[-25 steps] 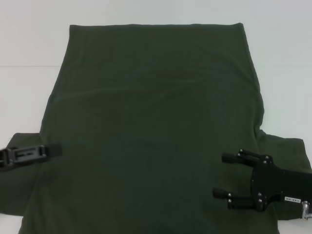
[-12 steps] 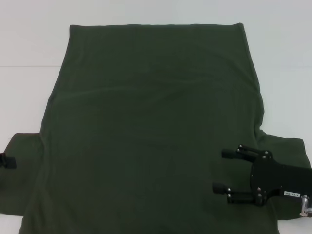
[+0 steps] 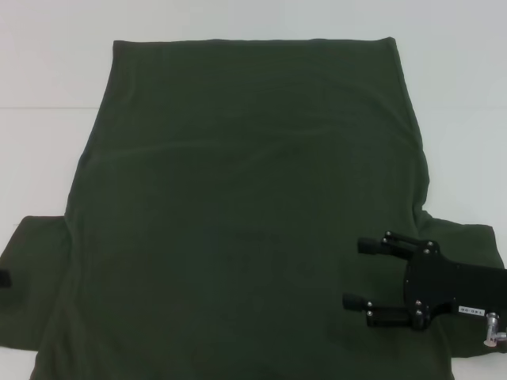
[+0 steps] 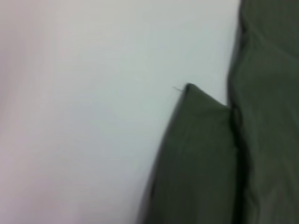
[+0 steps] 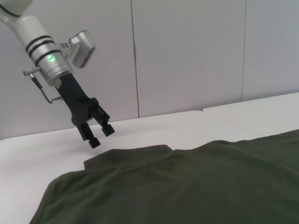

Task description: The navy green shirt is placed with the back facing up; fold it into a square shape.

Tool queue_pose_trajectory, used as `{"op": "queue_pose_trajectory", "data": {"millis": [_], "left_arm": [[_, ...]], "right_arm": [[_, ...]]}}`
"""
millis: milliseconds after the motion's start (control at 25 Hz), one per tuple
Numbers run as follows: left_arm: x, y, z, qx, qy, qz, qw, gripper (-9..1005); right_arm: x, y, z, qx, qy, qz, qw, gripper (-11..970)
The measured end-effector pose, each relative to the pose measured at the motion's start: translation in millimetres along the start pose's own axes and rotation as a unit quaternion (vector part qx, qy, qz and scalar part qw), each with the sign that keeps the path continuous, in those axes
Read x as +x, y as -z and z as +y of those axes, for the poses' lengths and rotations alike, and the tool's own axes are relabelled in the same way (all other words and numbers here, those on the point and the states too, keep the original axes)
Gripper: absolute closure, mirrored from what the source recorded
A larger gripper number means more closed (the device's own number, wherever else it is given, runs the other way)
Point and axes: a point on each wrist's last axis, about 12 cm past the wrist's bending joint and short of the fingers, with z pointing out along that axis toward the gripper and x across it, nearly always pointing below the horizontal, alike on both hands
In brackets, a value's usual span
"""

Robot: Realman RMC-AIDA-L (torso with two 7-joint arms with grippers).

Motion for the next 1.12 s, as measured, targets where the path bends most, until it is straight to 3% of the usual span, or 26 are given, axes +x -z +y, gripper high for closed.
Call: {"op": "queue_pose_trajectory", "data": {"millis": [560, 1120], "left_arm": [[0, -14, 5.9, -0.010, 0.012, 0.003, 1.000, 55], [-1, -15, 4.8, -0.010, 0.011, 0.002, 1.000, 56]], "right_arm": [[0, -1, 0.1, 0.001, -0.001, 0.000, 1.000, 43], [-1, -2, -1.0, 0.000, 0.003, 0.000, 1.000, 43]]}}
